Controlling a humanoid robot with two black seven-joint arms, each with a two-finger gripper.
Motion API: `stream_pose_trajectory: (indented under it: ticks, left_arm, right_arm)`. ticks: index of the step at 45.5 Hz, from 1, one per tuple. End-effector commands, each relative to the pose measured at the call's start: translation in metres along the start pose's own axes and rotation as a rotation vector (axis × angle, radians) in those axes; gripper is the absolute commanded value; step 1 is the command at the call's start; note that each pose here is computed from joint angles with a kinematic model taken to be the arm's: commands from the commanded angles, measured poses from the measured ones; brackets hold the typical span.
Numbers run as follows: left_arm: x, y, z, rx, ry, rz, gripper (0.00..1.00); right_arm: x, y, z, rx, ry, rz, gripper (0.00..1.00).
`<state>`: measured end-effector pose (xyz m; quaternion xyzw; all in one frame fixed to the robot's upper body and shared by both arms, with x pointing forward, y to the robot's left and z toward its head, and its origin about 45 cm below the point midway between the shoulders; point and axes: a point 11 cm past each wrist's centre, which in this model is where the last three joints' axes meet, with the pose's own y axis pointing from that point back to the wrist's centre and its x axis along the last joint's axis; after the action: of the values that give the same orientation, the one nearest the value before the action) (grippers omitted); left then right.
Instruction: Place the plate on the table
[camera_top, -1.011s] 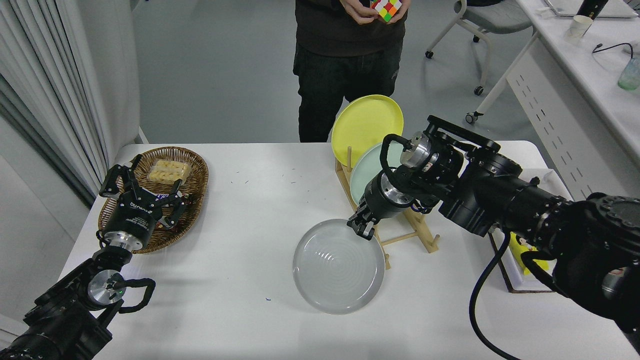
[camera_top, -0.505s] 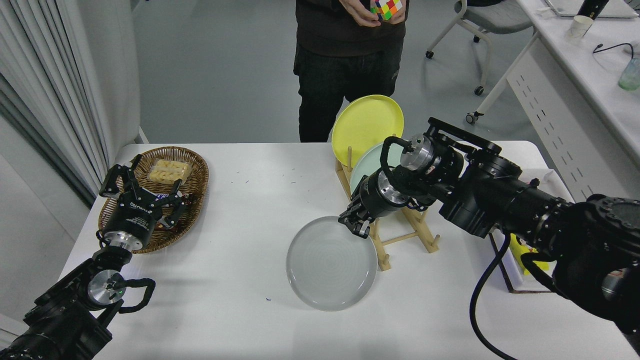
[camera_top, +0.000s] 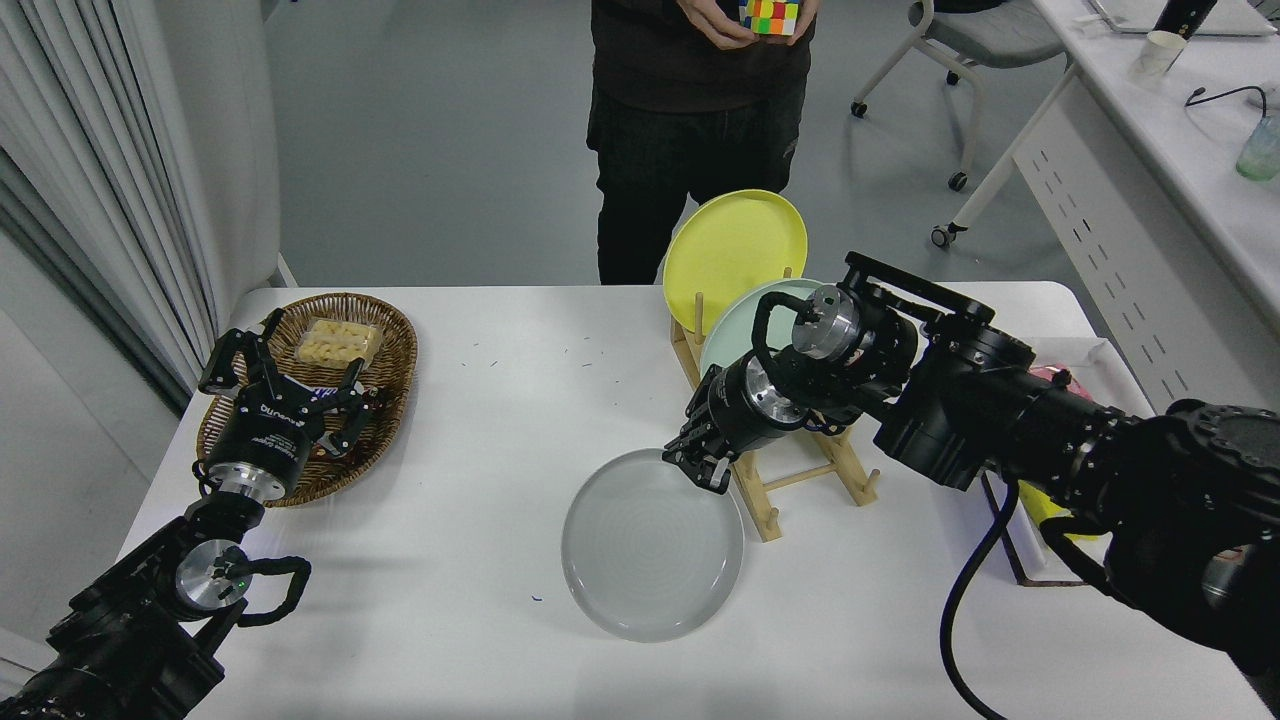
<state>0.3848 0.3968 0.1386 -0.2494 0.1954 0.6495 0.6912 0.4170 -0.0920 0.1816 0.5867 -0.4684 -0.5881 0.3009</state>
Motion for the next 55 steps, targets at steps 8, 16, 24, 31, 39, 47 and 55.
stream_pose_trajectory:
  ticks: [8,16,24,31,39,47,55]
  left_arm:
    - [0.0,0.0,0.0,0.0,0.0,0.0,0.98]
    - [0.0,0.0,0.0,0.0,0.0,0.0,0.98]
    - [0.0,0.0,0.0,0.0,0.0,0.0,0.98]
    - [0.0,0.0,0.0,0.0,0.0,0.0,0.98]
    - [0.0,0.0,0.0,0.0,0.0,0.0,0.98]
    - [-0.0004,-0.0001,-0.0006,0.0,0.001,0.0,0.98]
    - [0.0,0.0,0.0,0.0,0.0,0.0,0.98]
  right_arm:
    - [0.0105,-0.0109,0.0073,-0.008,0.042,0.001,0.0]
    - [0.0116,-0.0115,0.0068,-0.005,0.039,-0.001,0.0]
    - [0.0144,-0.015,0.0092,-0.01,0.045,-0.011,0.0]
    - [0.0141,-0.0149,0.0091,-0.009,0.041,-0.016,0.0]
    - [0.0129,-0.0143,0.0086,-0.009,0.038,-0.023,0.0]
    - [0.0124,-0.0143,0.009,-0.01,0.038,-0.025,0.0]
    - [0.0123,-0.0143,0.0089,-0.009,0.037,-0.026,0.0]
